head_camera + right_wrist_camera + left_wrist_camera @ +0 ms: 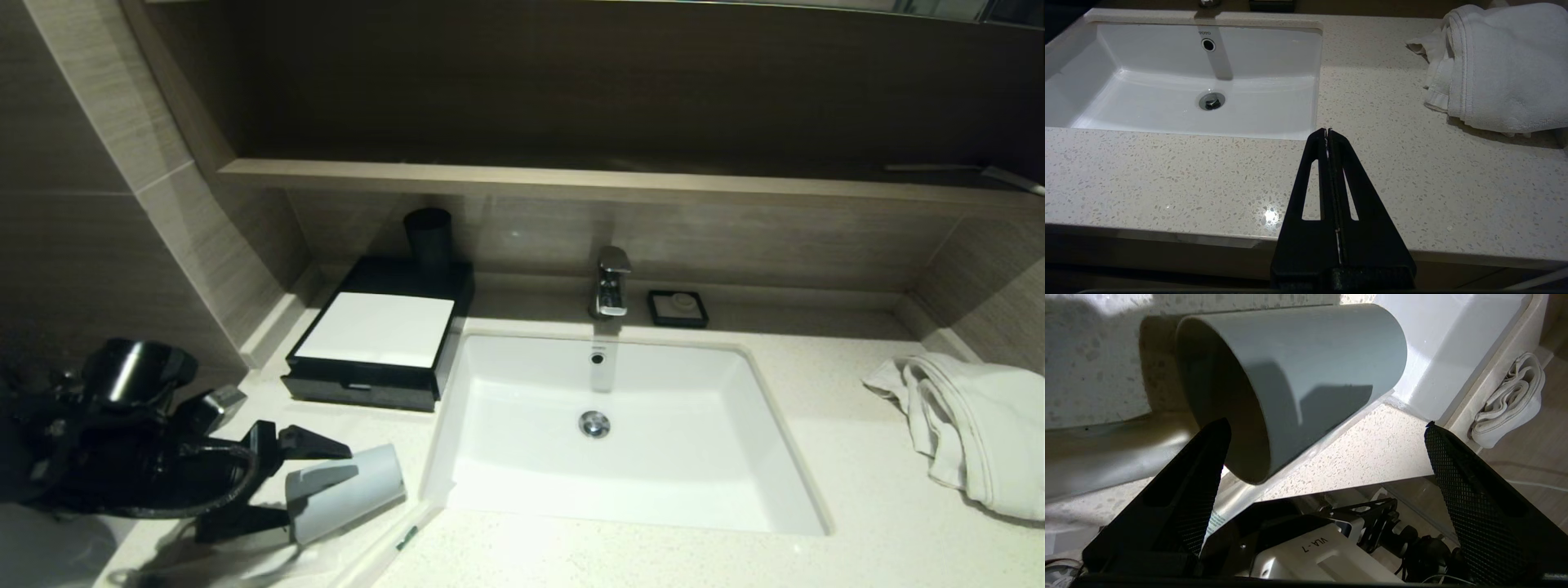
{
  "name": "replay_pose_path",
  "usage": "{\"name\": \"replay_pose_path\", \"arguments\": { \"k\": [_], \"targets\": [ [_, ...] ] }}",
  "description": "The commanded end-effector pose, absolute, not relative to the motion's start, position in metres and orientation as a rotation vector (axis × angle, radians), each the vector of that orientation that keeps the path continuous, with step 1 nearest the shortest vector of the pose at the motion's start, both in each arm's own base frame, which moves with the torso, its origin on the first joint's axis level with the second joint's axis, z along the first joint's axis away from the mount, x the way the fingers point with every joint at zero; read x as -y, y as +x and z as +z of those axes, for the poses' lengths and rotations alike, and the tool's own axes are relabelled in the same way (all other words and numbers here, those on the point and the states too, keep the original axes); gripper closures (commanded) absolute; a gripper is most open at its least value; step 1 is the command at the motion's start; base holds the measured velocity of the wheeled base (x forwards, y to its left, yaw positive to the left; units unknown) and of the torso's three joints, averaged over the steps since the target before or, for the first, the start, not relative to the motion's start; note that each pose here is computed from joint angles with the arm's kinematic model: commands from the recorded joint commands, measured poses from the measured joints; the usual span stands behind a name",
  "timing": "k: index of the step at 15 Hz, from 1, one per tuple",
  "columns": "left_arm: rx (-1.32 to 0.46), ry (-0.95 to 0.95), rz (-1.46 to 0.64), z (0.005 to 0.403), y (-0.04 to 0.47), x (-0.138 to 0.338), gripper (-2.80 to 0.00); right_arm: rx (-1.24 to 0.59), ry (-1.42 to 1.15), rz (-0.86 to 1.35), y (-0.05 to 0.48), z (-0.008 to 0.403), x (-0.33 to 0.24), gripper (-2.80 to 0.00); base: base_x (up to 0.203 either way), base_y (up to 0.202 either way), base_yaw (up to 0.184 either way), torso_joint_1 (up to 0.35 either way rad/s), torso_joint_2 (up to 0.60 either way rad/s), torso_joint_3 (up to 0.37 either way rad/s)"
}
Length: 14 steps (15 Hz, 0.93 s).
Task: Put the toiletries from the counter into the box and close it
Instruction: Pick up the cup
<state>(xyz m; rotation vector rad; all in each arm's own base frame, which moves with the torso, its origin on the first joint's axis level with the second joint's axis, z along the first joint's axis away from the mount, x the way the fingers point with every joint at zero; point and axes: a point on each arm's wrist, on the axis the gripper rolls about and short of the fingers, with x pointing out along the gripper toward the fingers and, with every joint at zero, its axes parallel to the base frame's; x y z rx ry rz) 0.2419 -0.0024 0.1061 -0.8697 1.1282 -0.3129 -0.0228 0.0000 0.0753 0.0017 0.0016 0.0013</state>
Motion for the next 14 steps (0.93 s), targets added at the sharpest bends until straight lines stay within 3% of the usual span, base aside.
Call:
{"name": "replay_pose_path", "arguments": {
  "k": [1,14],
  "targets": [
    [-1.148,-0.881,-0.308,0.1,0.246,0.002,-2.8,-0.002,0.002,0.002,-0.023,0.075,0.0,0.0,0.0,0.0,0.0,0.0,0.0,0.0],
    [-1.14,-0.886,-0.353,0.093,0.258,0.006,-2.8,-0.002,0.002,0.003,-0.023,0.075,0.0,0.0,0.0,0.0,0.0,0.0,0.0,0.0]
  ]
}}
